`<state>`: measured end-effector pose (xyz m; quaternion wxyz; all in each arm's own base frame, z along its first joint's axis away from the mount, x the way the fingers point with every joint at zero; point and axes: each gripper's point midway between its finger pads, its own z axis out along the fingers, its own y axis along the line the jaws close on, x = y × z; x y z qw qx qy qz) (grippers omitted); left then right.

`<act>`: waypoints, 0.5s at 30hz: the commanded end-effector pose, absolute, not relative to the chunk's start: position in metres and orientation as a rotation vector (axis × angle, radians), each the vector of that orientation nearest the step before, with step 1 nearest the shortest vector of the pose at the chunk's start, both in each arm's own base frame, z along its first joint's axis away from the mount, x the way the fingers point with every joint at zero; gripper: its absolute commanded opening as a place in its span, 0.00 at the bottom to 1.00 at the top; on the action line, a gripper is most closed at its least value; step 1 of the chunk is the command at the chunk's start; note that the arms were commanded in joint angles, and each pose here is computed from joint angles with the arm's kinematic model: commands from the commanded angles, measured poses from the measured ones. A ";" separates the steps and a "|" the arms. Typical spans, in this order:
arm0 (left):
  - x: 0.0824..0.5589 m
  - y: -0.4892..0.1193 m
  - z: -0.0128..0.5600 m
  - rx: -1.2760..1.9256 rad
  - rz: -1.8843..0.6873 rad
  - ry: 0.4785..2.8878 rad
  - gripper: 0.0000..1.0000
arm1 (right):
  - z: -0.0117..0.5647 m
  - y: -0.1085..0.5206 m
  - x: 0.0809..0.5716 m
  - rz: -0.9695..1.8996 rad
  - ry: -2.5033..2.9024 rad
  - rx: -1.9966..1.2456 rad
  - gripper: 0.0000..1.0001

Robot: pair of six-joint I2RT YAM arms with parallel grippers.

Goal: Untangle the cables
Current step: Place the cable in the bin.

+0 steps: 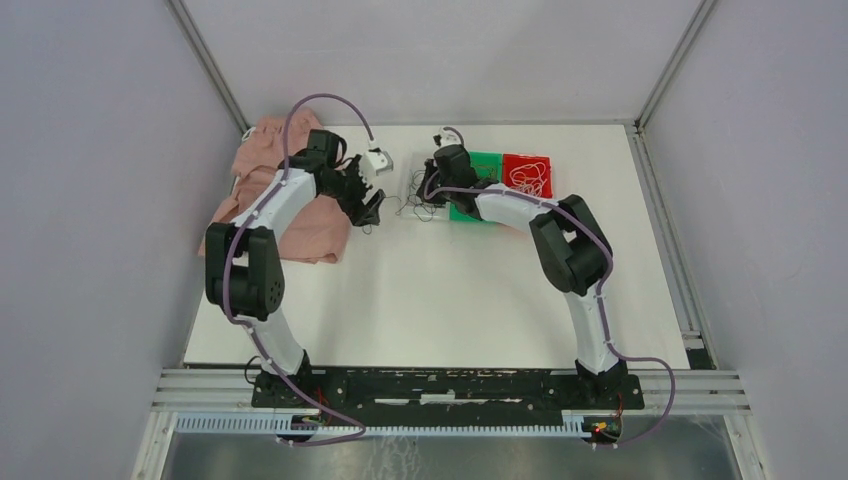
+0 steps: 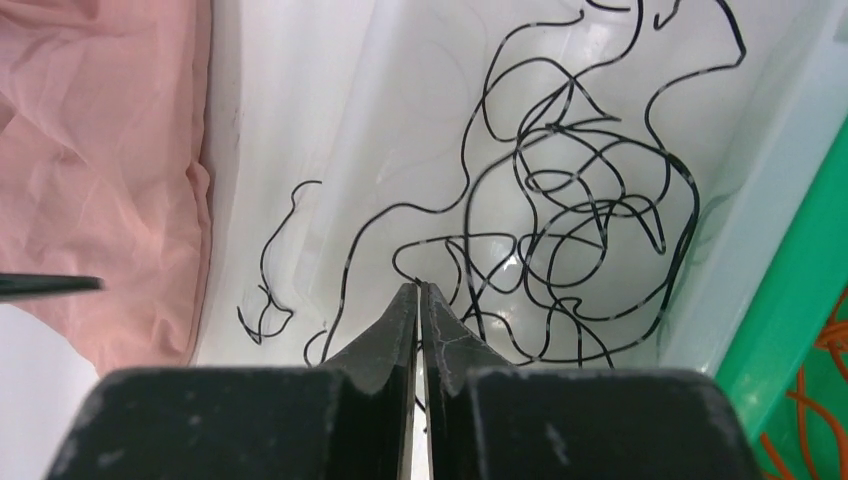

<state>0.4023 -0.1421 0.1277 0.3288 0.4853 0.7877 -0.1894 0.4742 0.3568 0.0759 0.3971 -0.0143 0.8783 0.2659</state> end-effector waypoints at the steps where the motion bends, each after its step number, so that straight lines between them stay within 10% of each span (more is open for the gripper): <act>1: 0.408 -0.127 0.091 1.433 -0.382 2.040 0.87 | 0.073 0.361 0.486 0.620 2.225 -0.090 0.08; 15: 0.432 -0.121 0.038 1.473 -0.313 2.045 0.68 | 0.026 0.356 0.491 0.469 2.344 -0.144 0.00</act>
